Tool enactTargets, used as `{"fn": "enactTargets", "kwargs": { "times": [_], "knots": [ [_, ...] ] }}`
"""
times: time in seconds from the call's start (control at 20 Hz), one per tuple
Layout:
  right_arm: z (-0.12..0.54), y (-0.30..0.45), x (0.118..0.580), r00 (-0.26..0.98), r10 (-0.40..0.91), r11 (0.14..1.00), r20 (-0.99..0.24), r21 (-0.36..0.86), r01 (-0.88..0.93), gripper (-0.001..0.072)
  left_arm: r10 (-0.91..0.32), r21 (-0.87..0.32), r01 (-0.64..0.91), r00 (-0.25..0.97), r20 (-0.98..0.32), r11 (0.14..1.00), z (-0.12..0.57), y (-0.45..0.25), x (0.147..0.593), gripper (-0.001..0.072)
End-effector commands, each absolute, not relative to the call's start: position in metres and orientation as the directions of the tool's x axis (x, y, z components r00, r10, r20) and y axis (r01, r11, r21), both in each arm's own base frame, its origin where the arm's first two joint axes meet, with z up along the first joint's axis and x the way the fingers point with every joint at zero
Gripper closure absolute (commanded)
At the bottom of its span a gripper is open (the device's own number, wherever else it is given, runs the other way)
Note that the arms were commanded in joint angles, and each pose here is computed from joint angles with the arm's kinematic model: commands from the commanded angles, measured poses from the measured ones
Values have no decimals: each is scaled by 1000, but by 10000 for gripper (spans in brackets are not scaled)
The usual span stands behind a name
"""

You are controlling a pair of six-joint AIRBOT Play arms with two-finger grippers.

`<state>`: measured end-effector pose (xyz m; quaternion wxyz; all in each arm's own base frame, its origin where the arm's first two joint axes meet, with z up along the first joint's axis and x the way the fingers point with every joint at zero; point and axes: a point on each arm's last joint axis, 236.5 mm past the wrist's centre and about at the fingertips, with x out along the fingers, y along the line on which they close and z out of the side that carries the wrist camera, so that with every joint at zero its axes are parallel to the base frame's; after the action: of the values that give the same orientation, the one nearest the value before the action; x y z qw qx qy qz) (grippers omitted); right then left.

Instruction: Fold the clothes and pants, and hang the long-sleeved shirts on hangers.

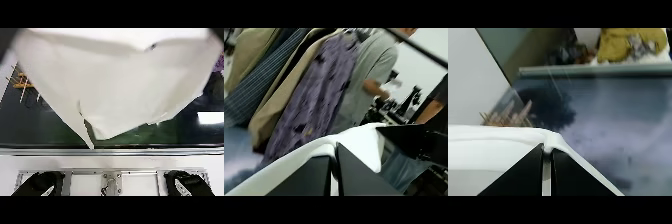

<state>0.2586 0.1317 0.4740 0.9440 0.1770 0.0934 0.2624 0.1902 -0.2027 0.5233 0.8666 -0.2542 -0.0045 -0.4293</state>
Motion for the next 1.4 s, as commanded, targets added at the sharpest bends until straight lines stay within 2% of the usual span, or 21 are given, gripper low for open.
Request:
{"fn": "enactTargets", "kwargs": {
  "times": [0.0,0.15,0.25,0.4,0.5,0.6,0.65,0.7,0.8,0.9,1.0,1.1,1.25,1.35],
  "knots": [
    [549,131,205,820,547,722,167,401,-564,689,-732,-319,847,528,431,424,597,-181,135,680],
    [558,131,193,808,553,682,206,444,-580,689,-759,-271,875,484,436,402,615,-195,133,680],
    [557,131,196,809,552,678,201,457,-576,690,-771,-242,877,481,417,416,619,-208,143,680],
    [538,137,224,817,563,680,123,493,-542,689,-739,-219,802,597,311,556,599,-223,196,680],
    [499,145,261,814,580,695,-21,533,-482,690,-672,-253,681,728,136,687,546,-232,256,680],
    [431,152,307,773,581,742,-253,554,-376,690,-561,-259,520,819,-122,814,461,-234,318,680],
    [384,154,329,718,574,780,-393,530,-334,690,-510,-263,447,817,-268,855,412,-233,342,680],
    [338,156,343,643,568,805,-514,509,-304,690,-453,-254,377,780,-432,891,355,-228,360,679],
    [246,157,361,487,535,842,-691,486,-236,690,-371,-252,275,603,-707,928,244,-215,373,680],
    [161,152,355,363,461,887,-810,436,-154,690,-380,-299,260,364,-850,918,156,-210,357,680],
    [87,146,314,223,372,928,-901,352,-124,690,-459,-411,252,175,-871,876,103,-217,320,680],
    [46,151,264,114,359,930,-926,344,-128,690,-517,-499,223,29,-856,838,74,-222,272,680],
    [33,146,205,-16,336,933,-942,335,-128,690,-544,-570,201,-175,-821,796,62,-220,197,680],
    [44,142,190,-32,332,935,-943,333,-124,690,-523,-570,223,-239,-818,791,64,-213,165,680]
  ]
}}
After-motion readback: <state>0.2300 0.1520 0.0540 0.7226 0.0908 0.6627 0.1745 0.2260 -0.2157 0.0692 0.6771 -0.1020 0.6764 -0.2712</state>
